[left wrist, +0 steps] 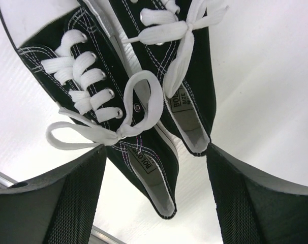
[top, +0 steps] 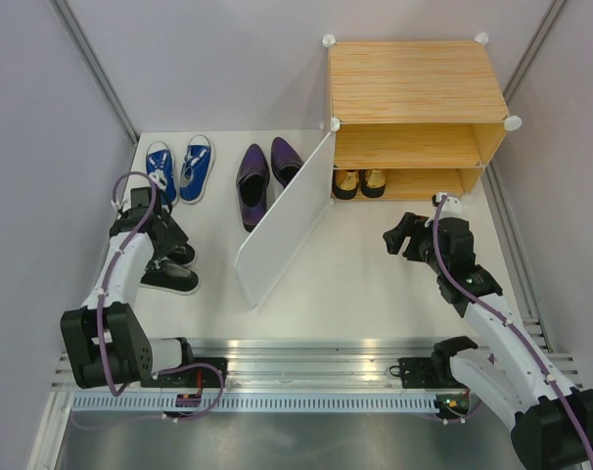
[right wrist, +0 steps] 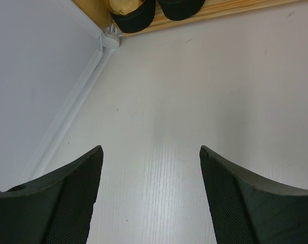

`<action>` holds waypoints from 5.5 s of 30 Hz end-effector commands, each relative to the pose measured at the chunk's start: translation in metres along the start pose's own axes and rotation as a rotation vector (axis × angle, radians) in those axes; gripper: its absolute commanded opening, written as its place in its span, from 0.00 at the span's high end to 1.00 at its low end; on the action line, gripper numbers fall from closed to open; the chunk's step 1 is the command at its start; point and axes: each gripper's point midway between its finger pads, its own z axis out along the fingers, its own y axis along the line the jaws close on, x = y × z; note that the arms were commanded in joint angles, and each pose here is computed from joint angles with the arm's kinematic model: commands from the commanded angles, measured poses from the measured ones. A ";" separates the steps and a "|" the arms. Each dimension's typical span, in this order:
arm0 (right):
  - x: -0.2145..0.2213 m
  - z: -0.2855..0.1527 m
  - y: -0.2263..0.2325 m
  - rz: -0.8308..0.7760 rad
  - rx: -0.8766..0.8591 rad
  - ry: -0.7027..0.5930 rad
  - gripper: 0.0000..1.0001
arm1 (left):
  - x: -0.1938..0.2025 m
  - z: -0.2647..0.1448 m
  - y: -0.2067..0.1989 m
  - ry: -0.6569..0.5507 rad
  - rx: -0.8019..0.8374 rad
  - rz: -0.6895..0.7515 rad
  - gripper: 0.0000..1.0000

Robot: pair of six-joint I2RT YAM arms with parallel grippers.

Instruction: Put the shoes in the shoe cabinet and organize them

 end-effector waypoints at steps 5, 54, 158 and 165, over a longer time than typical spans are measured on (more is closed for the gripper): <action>-0.005 0.001 0.005 -0.011 -0.027 -0.017 0.20 | -0.037 -0.041 -0.015 -0.092 0.075 -0.146 0.18; 0.005 0.005 0.013 -0.006 -0.073 0.037 0.21 | 0.022 0.033 0.018 0.007 -0.160 -0.571 0.34; 0.020 0.003 0.012 0.007 -0.103 0.042 0.17 | 0.077 -0.026 -0.010 0.130 0.169 -0.280 0.27; 0.021 0.003 0.013 0.009 -0.109 0.047 0.17 | 0.091 -0.013 -0.008 0.191 0.125 -0.272 0.32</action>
